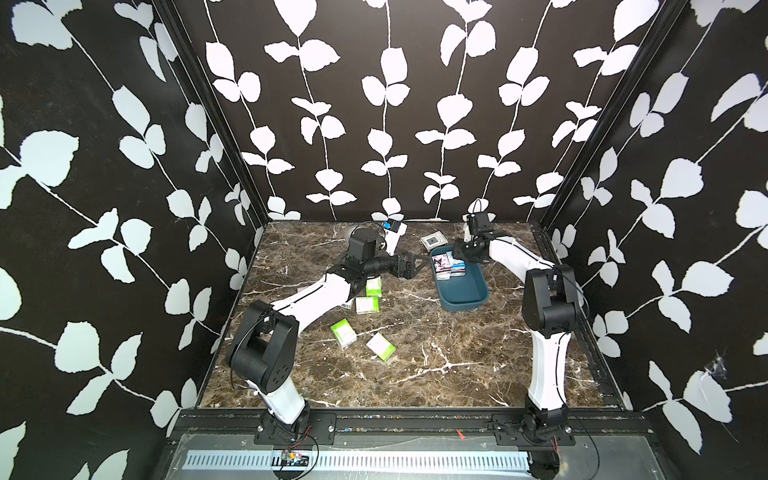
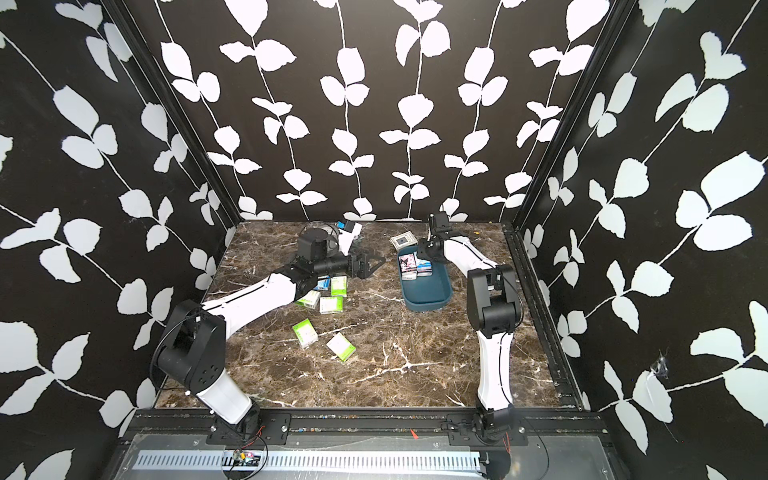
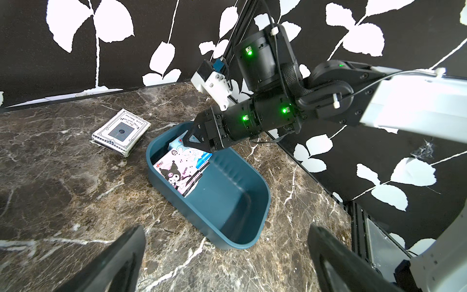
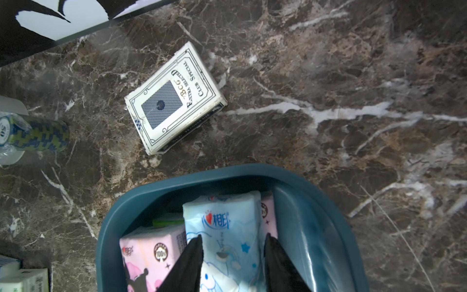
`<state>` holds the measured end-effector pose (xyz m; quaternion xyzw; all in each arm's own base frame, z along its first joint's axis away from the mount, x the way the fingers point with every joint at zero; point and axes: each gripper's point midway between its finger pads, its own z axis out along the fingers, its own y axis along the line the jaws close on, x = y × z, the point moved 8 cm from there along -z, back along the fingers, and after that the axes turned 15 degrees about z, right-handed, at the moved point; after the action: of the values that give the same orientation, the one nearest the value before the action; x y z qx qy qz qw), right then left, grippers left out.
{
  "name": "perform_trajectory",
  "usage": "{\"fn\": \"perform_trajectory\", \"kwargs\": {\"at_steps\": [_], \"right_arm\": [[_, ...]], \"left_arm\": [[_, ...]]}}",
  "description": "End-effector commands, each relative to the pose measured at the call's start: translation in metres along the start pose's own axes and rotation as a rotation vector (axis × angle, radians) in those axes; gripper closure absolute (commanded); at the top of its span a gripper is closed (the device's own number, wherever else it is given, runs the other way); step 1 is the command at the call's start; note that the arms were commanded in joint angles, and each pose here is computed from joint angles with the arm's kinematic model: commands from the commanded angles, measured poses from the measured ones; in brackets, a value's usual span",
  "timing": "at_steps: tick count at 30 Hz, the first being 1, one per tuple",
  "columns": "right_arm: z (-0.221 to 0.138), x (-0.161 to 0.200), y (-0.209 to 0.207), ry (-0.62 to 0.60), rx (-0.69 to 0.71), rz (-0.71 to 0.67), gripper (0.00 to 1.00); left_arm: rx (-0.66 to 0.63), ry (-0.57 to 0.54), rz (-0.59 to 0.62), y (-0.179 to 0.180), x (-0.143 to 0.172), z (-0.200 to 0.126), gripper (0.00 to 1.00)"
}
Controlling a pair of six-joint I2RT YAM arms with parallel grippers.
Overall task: Put the pocket tissues into the storage box
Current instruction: Place the pocket tissues in the storage box.
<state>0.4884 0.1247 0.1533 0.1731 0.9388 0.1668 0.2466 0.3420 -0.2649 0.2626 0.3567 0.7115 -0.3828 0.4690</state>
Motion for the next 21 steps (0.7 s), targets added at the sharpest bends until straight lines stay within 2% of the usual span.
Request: {"fn": "perform_trajectory", "kwargs": {"at_steps": [1, 6, 11, 15, 21], "right_arm": [[-0.008, -0.009, 0.010, -0.027, -0.018, -0.020, 0.53], [-0.029, -0.015, 0.016, -0.079, -0.040, -0.048, 0.42], [-0.056, -0.015, 0.025, -0.122, -0.090, -0.116, 0.37], [-0.077, 0.002, 0.040, -0.165, -0.160, -0.234, 0.30], [-0.099, 0.049, 0.066, -0.130, -0.277, -0.414, 0.25]], "left_arm": [[0.002, -0.024, 0.040, -0.005, -0.013, -0.006, 0.01], [-0.019, -0.011, 0.066, -0.005, -0.016, -0.009, 0.01], [-0.074, 0.003, 0.092, 0.000, -0.016, -0.019, 0.01], [-0.103, -0.013, 0.027, 0.017, -0.015, -0.032, 0.01], [-0.207, -0.028, -0.019, 0.044, -0.010, -0.066, 0.01]]}}
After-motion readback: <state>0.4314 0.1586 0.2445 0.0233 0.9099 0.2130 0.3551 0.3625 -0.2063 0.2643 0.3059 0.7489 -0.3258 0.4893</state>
